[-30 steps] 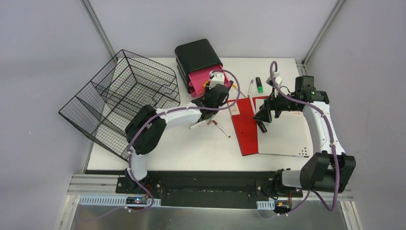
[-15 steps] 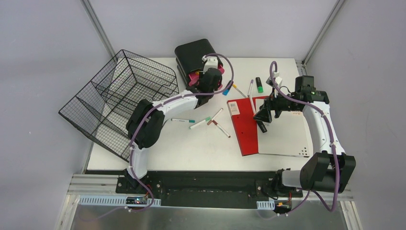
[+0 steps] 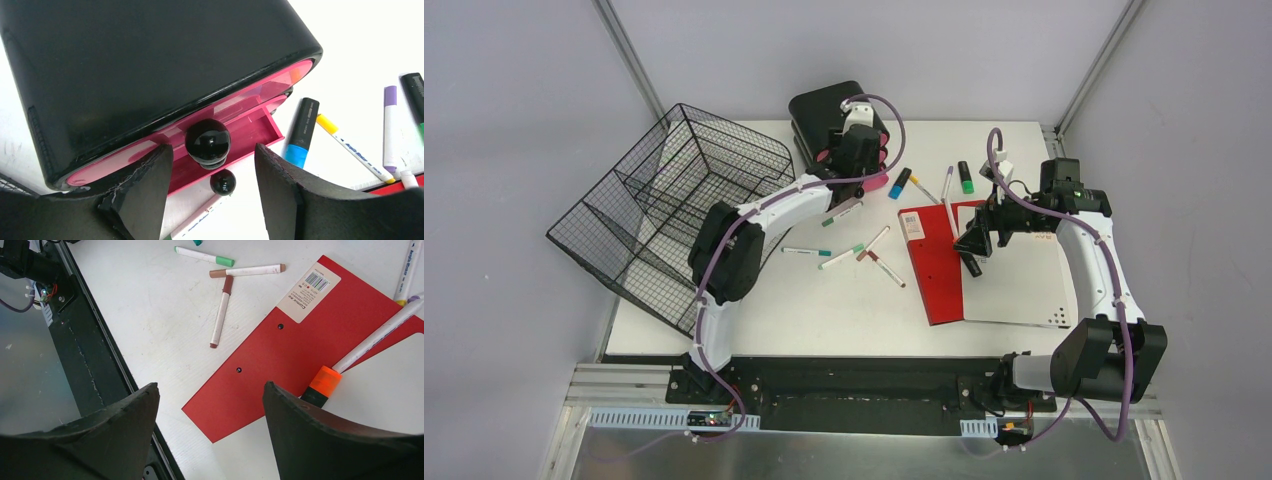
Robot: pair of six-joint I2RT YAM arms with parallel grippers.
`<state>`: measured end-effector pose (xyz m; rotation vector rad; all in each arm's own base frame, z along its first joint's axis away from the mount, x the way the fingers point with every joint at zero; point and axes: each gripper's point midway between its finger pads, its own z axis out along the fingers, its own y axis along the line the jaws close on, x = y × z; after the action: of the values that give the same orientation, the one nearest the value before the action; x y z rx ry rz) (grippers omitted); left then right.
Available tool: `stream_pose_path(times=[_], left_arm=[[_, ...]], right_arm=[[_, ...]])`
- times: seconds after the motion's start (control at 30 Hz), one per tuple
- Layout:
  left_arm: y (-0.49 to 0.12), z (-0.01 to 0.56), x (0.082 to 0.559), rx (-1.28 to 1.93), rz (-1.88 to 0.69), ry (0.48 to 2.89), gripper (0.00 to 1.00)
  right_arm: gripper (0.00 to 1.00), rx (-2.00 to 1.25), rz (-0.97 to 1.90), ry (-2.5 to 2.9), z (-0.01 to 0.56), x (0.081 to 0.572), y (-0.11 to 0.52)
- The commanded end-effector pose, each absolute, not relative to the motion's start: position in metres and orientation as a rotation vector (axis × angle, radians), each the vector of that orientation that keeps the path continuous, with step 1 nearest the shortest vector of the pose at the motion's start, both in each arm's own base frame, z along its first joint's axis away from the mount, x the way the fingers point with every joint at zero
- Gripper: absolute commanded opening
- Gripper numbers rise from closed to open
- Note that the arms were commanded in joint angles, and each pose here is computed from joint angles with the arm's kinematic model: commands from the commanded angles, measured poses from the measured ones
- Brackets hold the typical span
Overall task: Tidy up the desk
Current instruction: Close the drawer in the storage box.
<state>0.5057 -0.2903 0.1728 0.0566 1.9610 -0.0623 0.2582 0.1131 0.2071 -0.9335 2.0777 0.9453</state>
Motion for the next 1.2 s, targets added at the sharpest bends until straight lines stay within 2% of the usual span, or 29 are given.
stream_pose_path(times=[0.0,0.23,0.43,0.6,0.8,0.97,1.17], left_arm=[[-0.281,0.196,0.522,0.046,-0.061,1.91,0.62],[-0.29,0.205,0.518,0.128,-0.112,1.906,0.63],[-0.318,0.213,0.486,0.373,-0.318,1.902,0.65],[-0.321,0.209,0.464,0.501,-0.365,1.901,0.66],[-0.301,0.188,0.473,0.298,-0.263,1.953,0.63],[-0.291,0.177,0.491,0.06,-0.041,1.912,0.62],[-0.296,0.166,0.506,0.001,0.016,1.896,0.57]], right_arm=[[0.79,-0.984,0.905,2.003,0.223,0.261,0.115],[0.79,-0.985,0.905,2.004,0.223,0.261,0.115],[0.79,-0.984,0.908,2.007,0.221,0.262,0.115],[0.79,-0.985,0.913,2.006,0.221,0.262,0.115],[0.79,-0.987,0.918,2.006,0.221,0.261,0.116],[0.79,-0.986,0.916,2.008,0.221,0.262,0.116],[0.79,-0.987,0.909,2.008,0.221,0.262,0.116]])
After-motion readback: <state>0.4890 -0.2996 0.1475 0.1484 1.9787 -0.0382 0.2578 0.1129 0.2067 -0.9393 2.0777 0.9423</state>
